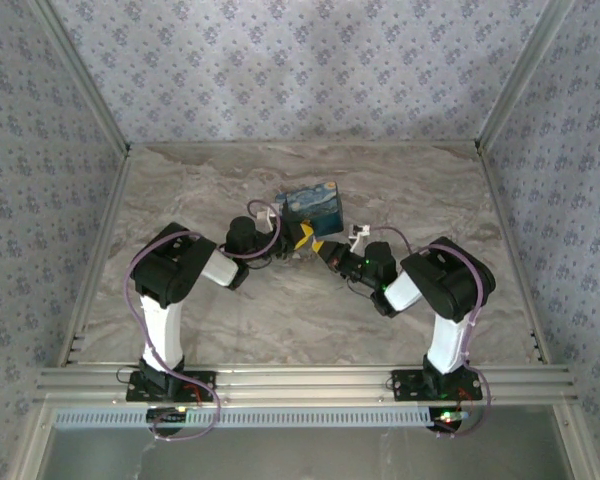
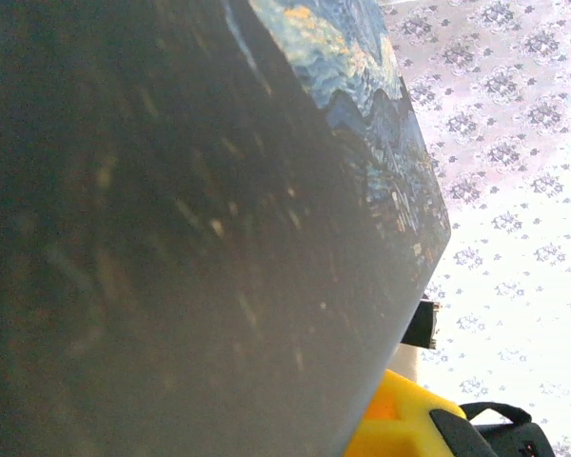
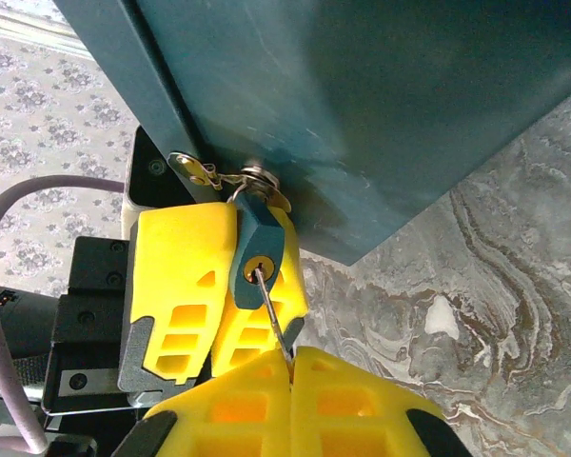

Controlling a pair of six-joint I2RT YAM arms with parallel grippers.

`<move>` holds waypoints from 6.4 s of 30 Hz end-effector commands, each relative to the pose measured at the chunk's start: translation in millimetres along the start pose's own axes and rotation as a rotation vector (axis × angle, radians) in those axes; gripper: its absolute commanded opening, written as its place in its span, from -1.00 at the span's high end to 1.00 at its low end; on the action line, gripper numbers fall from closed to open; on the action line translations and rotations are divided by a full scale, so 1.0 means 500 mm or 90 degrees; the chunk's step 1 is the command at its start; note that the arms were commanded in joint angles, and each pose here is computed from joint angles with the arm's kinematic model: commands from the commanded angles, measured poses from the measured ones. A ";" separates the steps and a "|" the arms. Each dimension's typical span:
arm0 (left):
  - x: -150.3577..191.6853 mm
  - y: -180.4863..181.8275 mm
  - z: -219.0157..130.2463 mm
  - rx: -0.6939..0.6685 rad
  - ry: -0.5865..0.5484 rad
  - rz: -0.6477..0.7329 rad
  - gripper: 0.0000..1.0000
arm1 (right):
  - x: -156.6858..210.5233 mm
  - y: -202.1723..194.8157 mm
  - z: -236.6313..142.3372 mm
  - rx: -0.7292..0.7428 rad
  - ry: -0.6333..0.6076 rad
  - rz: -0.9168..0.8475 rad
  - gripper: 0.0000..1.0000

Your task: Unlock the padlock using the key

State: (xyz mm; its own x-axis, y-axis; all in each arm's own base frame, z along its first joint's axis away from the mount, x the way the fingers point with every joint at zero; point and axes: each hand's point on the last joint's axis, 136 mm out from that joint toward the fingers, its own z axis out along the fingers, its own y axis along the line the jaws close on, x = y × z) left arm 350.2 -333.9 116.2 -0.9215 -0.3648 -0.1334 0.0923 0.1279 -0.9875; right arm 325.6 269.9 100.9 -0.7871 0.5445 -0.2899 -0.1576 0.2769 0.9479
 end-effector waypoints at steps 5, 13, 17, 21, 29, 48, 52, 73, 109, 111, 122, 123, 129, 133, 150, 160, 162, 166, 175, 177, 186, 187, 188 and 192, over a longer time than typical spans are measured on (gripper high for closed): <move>0.053 -0.051 0.007 0.064 0.077 0.035 1.00 | -0.058 0.040 -0.036 -0.033 -0.055 -0.011 1.00; 0.047 -0.049 0.010 0.060 0.073 0.034 1.00 | -0.047 0.035 -0.032 -0.042 -0.016 0.000 1.00; 0.035 -0.043 0.007 0.055 0.063 0.033 1.00 | -0.024 0.036 -0.035 -0.049 0.022 -0.003 1.00; 0.027 -0.037 0.002 0.048 0.061 0.036 1.00 | 0.001 0.030 -0.049 -0.047 0.065 0.004 1.00; 0.019 -0.035 -0.001 0.048 0.068 0.039 1.00 | 0.036 0.021 -0.062 -0.011 0.138 0.000 1.00; 0.037 -0.045 -0.014 0.066 0.112 0.049 1.00 | 0.024 0.025 -0.049 -0.009 0.164 0.008 1.00; 0.040 -0.047 -0.013 0.067 0.116 0.051 1.00 | 0.016 0.029 -0.050 -0.016 0.159 0.009 1.00; 0.047 -0.042 -0.015 0.064 0.128 0.051 1.00 | 0.013 0.036 -0.035 -0.021 0.169 0.009 1.00; 0.119 -0.076 0.000 0.085 0.210 0.095 1.00 | -0.058 0.059 0.026 -0.020 0.148 0.124 1.00; 0.118 -0.078 0.001 0.089 0.210 0.093 1.00 | -0.059 0.056 0.033 -0.022 0.154 0.123 1.00; 0.124 -0.107 -0.001 0.119 0.231 0.098 1.00 | -0.068 0.015 0.015 0.048 0.148 0.017 1.00; 0.122 -0.109 -0.003 0.122 0.230 0.099 1.00 | -0.076 0.015 0.014 0.036 0.144 0.034 1.00; 0.125 -0.125 -0.004 0.138 0.234 0.101 1.00 | -0.077 0.029 0.027 0.014 0.168 0.042 1.00; 0.127 -0.129 -0.003 0.140 0.237 0.103 1.00 | -0.072 0.044 0.033 0.016 0.173 0.026 0.99; 0.061 -0.024 -0.014 -0.006 0.134 0.097 1.00 | -0.053 -0.023 -0.008 0.103 0.177 0.046 0.43; 0.045 0.013 -0.013 -0.068 0.110 0.098 1.00 | -0.007 -0.055 -0.097 0.205 0.206 -0.021 0.32; 0.044 0.019 -0.014 -0.077 0.107 0.093 1.00 | 0.003 -0.055 -0.109 0.236 0.214 -0.057 0.33; 0.046 0.019 -0.018 -0.089 0.107 0.095 1.00 | 0.025 -0.033 -0.109 0.283 0.229 -0.161 0.40; 0.053 -0.002 -0.021 -0.089 0.113 0.105 1.00 | 0.002 -0.009 -0.075 0.351 0.159 -0.296 0.62; 0.054 -0.003 -0.021 -0.089 0.113 0.105 1.00 | -0.004 -0.005 -0.069 0.374 0.143 -0.323 0.64; 0.051 -0.014 -0.019 -0.083 0.109 0.106 1.00 | 0.018 -0.023 -0.036 0.398 0.181 -0.344 0.66; 0.051 -0.012 -0.020 -0.084 0.109 0.104 1.00 | 0.021 -0.024 -0.034 0.400 0.183 -0.346 0.66; 0.052 -0.013 -0.020 -0.083 0.110 0.104 1.00 | 0.022 -0.024 -0.031 0.399 0.182 -0.346 0.65; 0.053 -0.014 -0.019 -0.083 0.111 0.103 1.00 | 0.026 -0.027 -0.022 0.398 0.189 -0.345 0.66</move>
State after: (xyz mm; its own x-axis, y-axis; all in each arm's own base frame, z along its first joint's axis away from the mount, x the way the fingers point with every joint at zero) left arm 321.5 -330.8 94.2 -0.9630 -0.1719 -0.2077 0.1417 0.3325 -0.9324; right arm 304.9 261.6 82.4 -0.8431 0.0213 -0.5373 -0.2593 0.8592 0.4410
